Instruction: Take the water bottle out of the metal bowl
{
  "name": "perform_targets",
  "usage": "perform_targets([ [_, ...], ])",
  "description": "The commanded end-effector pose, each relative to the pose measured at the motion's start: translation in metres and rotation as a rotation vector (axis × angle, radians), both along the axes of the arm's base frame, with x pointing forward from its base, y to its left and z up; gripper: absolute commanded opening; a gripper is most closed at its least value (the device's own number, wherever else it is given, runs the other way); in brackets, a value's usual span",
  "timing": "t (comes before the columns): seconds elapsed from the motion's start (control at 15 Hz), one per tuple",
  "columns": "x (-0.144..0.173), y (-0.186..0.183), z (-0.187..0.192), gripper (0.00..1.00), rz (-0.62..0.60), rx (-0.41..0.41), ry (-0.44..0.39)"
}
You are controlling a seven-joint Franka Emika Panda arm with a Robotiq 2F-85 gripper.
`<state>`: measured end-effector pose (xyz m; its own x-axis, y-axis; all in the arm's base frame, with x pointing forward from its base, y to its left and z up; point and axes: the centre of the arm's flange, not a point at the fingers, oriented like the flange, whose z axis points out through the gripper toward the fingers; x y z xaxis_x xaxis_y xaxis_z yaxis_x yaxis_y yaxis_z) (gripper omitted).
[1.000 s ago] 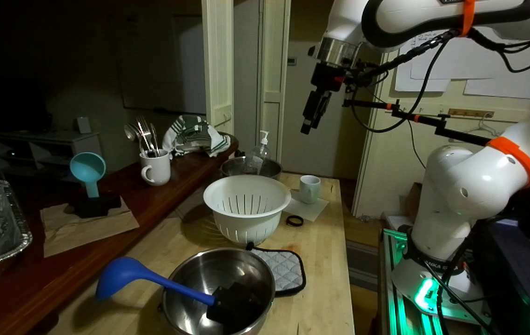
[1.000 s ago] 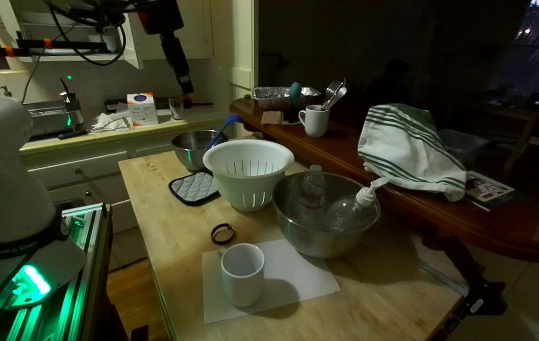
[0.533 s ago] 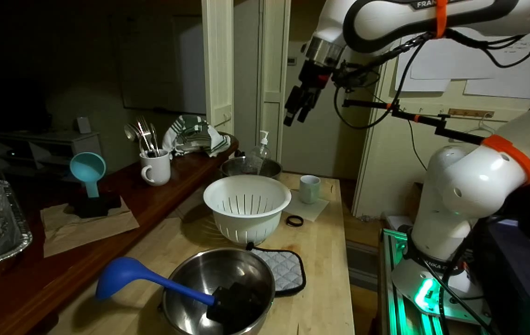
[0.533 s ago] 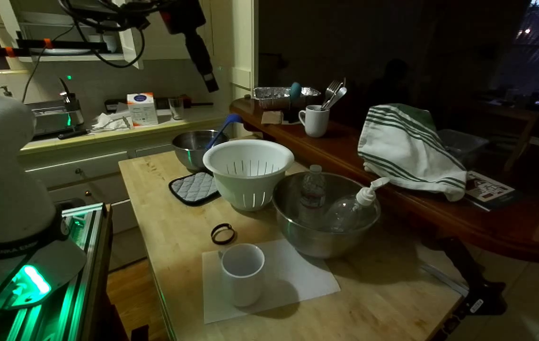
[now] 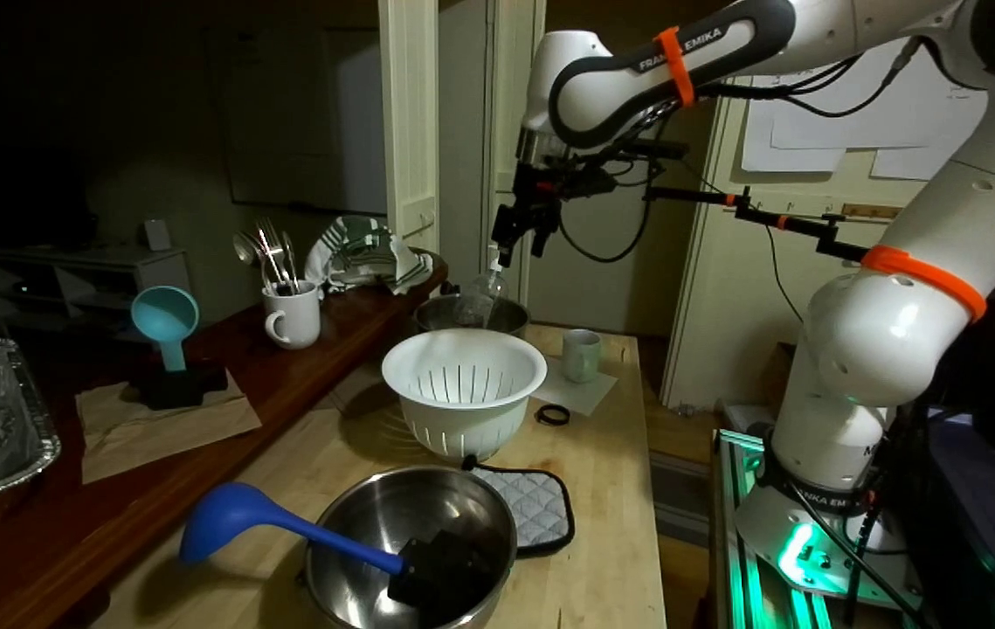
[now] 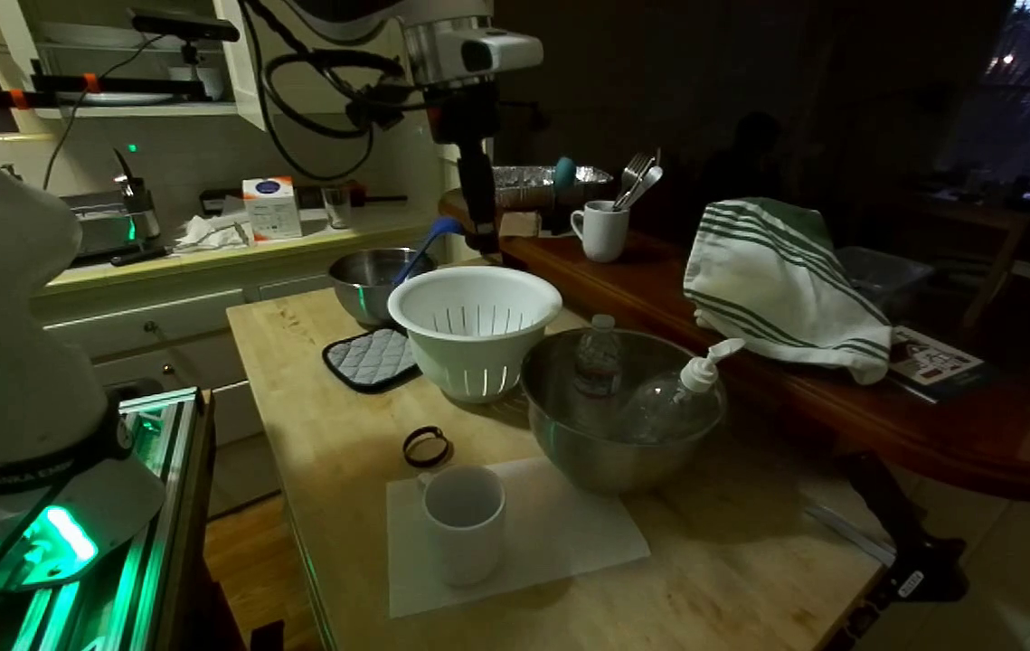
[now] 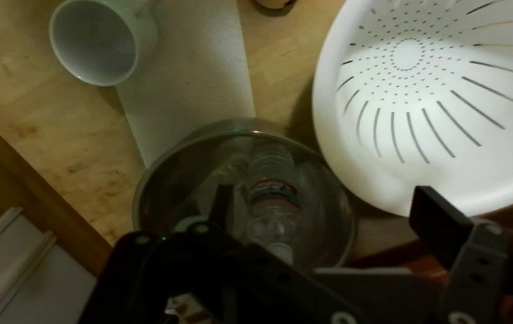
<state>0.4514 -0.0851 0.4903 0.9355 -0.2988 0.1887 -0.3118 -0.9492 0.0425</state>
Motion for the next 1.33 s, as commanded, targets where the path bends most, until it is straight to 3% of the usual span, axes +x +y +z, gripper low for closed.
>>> perform_targets([
  [0.0,0.007,-0.01,-0.008,1.0,-0.023,-0.012,0.019],
  [0.13,0.017,-0.02,-0.015,1.0,-0.043,-0.018,0.036],
  [0.4,0.053,-0.026,-0.022,1.0,-0.171,-0.025,-0.094],
  [0.6,0.081,-0.028,-0.037,1.0,-0.205,-0.028,-0.116],
  [1.27,0.132,-0.062,-0.091,1.0,-0.321,-0.112,-0.056],
])
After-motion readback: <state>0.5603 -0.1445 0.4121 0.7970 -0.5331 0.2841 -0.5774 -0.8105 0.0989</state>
